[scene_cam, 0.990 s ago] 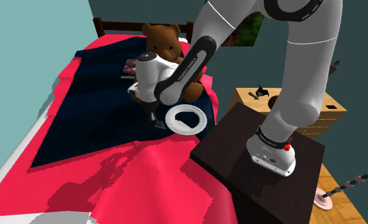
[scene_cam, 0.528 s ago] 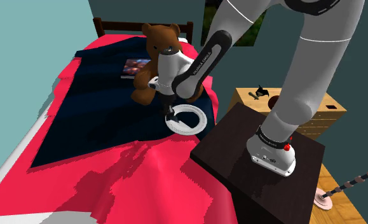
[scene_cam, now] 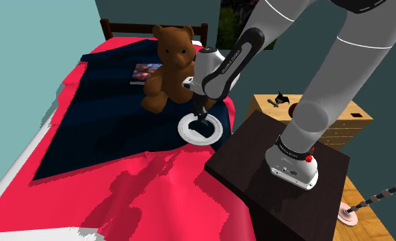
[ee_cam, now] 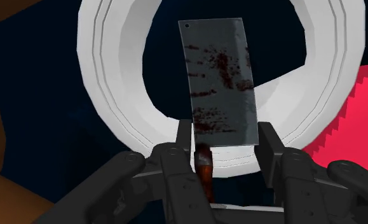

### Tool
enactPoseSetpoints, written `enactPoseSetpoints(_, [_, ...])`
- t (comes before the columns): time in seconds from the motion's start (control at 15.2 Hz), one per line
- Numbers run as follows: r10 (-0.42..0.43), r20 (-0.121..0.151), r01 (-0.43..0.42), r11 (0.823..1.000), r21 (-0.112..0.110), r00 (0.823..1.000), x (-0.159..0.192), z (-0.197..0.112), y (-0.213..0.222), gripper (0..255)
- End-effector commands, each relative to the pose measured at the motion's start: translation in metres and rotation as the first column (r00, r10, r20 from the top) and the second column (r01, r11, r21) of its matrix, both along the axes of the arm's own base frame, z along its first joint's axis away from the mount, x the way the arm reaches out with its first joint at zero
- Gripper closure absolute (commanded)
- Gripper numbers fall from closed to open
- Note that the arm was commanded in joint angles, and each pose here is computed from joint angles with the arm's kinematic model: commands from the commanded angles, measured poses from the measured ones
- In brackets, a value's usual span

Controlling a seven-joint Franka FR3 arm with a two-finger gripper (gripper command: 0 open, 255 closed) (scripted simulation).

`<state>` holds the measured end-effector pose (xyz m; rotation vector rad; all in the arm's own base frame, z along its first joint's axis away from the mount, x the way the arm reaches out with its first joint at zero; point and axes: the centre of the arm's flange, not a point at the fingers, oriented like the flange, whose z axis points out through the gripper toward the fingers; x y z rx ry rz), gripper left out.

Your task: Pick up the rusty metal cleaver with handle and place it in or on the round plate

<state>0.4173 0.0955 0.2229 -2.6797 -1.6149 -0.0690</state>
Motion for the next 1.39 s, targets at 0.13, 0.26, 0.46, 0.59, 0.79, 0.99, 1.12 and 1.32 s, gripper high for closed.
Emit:
enactPoseSetpoints(0.13, [0.002,0.000,-0.002,1.000,0.000,1.000,0.000,-0.017,-0.007,255])
enactPoseSetpoints(0.26, [0.002,0.000,-0.002,1.000,0.000,1.000,0.000,-0.028,-0.007,255])
enactPoseSetpoints(0.46, [0.002,0.000,-0.002,1.000,0.000,1.000,0.000,-0.044,-0.007,255])
enactPoseSetpoints(0.59, [0.002,0.000,-0.002,1.000,0.000,1.000,0.000,-0.054,-0.007,255])
enactPoseSetpoints(0.79, [0.002,0.000,-0.002,1.000,0.000,1.000,0.000,-0.070,-0.007,255])
enactPoseSetpoints(0.99, [0.002,0.000,-0.002,1.000,0.000,1.000,0.000,-0.078,-0.007,255])
enactPoseSetpoints(1.12, [0.002,0.000,-0.002,1.000,0.000,1.000,0.000,-0.078,-0.007,255])
enactPoseSetpoints(1.32, [0.002,0.001,-0.002,1.000,0.000,1.000,0.000,-0.078,-0.007,0])
